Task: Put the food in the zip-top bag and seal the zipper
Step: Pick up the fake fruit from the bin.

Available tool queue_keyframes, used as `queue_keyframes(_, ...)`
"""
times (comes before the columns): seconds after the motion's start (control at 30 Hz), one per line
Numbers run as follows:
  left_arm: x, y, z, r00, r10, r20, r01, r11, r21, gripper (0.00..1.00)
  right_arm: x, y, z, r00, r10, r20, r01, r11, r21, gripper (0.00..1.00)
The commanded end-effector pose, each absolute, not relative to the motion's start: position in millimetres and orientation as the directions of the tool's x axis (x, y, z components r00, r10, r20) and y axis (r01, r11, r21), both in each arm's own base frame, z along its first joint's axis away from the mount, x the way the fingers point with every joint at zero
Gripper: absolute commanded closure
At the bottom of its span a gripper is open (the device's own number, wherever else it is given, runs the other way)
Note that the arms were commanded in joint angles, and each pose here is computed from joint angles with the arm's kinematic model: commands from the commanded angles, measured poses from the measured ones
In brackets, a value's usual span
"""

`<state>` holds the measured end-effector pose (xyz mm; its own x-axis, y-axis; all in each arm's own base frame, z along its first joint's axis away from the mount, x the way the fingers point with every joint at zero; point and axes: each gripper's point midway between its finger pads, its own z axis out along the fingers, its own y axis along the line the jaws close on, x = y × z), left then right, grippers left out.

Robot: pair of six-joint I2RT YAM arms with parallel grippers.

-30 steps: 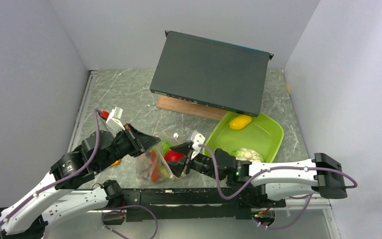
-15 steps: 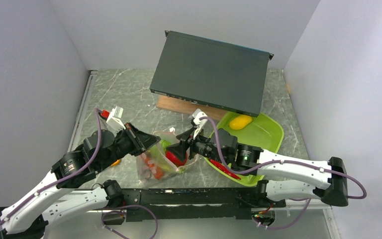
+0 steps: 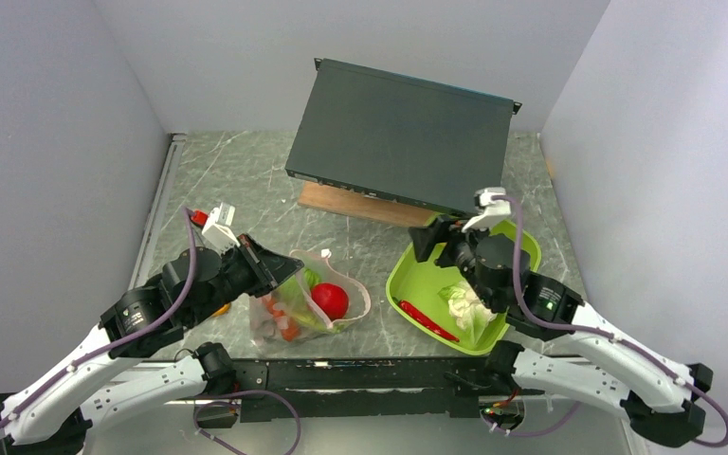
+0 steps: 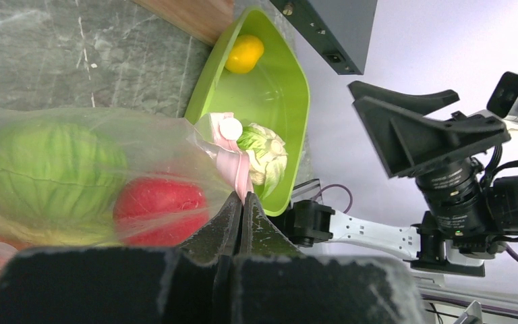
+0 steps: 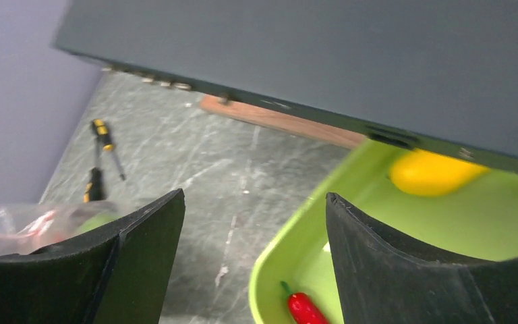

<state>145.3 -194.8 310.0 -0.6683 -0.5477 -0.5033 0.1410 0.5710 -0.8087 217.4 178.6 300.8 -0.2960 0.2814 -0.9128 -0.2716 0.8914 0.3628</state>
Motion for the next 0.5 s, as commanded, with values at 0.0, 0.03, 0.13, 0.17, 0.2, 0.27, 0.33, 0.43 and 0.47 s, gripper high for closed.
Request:
queue_keyframes(0.0, 151, -191, 318, -0.635, -0.566, -0.526, 0.156, 0.572, -0.805, 1.0, 222, 140, 242, -0.386, 0.305, -0.871, -0.05, 0.935, 0.35, 0.22)
queue_keyframes(0.03, 151, -191, 318, -0.635, -0.566, -0.525, 0.155, 0.573, -0.805, 1.0, 224, 134, 232, -0.397, 0.333, -0.856, -0.017, 0.929, 0.369, 0.22)
queue_keyframes(0.13, 150, -191, 318, -0.638, -0.564, -0.524, 0.159, 0.57, -0.806, 1.0, 230, 123, 209, -0.422, 0.401, -0.813, 0.048, 0.905, 0.422, 0.22)
queue_keyframes(0.17, 149, -191, 318, -0.639, -0.563, -0.524, 0.159, 0.57, -0.806, 1.0, 232, 117, 201, -0.429, 0.425, -0.797, 0.079, 0.897, 0.435, 0.23)
queue_keyframes(0.2, 149, -191, 319, -0.638, -0.564, -0.524, 0.158, 0.571, -0.806, 1.0, 233, 112, 194, -0.433, 0.447, -0.783, 0.103, 0.887, 0.449, 0.23)
queue_keyframes(0.27, 149, -189, 318, -0.637, -0.564, -0.526, 0.154, 0.575, -0.803, 1.0, 237, 106, 183, -0.445, 0.494, -0.747, 0.133, 0.861, 0.49, 0.25)
queue_keyframes(0.33, 149, -188, 318, -0.635, -0.566, -0.526, 0.153, 0.575, -0.804, 1.0, 242, 98, 174, -0.437, 0.553, -0.709, 0.163, 0.824, 0.542, 0.29)
queue_keyframes(0.43, 148, -187, 317, -0.634, -0.569, -0.524, 0.152, 0.573, -0.806, 1.0, 255, 89, 162, -0.42, 0.643, -0.641, 0.188, 0.752, 0.631, 0.31)
queue_keyframes(0.47, 148, -187, 317, -0.634, -0.568, -0.524, 0.153, 0.572, -0.806, 1.0, 259, 87, 157, -0.415, 0.671, -0.614, 0.194, 0.725, 0.661, 0.33)
